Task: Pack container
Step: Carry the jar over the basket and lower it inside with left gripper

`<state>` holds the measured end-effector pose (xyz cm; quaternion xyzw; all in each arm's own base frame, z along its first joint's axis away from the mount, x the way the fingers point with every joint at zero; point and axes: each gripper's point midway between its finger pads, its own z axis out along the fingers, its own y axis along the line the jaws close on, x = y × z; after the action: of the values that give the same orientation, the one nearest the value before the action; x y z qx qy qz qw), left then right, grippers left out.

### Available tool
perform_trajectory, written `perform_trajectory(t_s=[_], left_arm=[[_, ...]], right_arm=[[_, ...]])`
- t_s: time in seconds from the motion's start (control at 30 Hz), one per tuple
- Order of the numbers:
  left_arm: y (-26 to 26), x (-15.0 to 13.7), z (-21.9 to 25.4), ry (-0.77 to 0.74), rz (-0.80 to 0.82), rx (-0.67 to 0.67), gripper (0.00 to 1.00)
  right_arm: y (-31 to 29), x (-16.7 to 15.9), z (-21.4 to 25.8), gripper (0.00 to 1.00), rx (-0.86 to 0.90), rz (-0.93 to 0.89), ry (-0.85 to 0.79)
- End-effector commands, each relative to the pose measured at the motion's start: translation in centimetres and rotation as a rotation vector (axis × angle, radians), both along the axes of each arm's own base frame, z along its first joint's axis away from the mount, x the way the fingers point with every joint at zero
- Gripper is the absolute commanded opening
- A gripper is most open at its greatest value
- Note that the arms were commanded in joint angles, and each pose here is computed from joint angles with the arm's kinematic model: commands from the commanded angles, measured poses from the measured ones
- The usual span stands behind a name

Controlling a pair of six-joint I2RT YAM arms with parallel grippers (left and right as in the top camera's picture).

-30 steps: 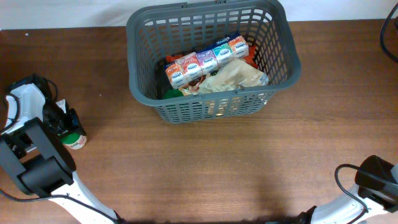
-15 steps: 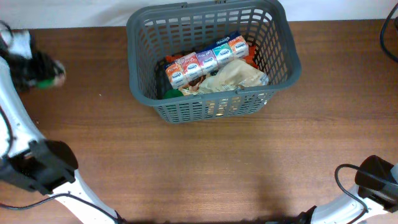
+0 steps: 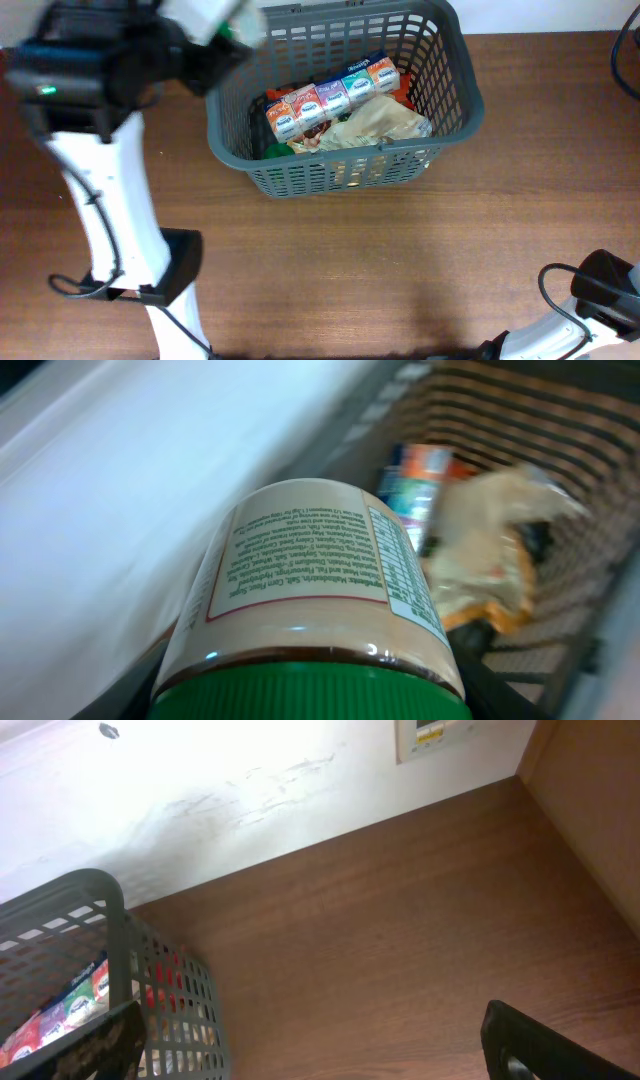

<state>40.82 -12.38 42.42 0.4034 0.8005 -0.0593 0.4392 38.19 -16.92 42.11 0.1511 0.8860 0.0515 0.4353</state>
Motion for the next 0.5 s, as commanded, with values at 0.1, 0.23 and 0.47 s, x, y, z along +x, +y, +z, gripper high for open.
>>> perform_trajectory(t_s=[0.1,0.23,0.47], left_arm=[[-5.2,-0.2,-6.9,0.117,-0.145,0.292,0.02],[-5.8,-0.8,-13.3,0.311,-0.172,0.420,0.02],[-2.7,-1.9,-21.0,0.544,-0.137,0.617,0.02]], right_arm=[[0.0,0.3,-0.3,0.99,0.011,0.009,0.004],[0.0,0.3,-0.3,0.99,0.011,0.009,0.004],[0.0,0.2,-0.3,0.99,0.011,0.009,0.005]])
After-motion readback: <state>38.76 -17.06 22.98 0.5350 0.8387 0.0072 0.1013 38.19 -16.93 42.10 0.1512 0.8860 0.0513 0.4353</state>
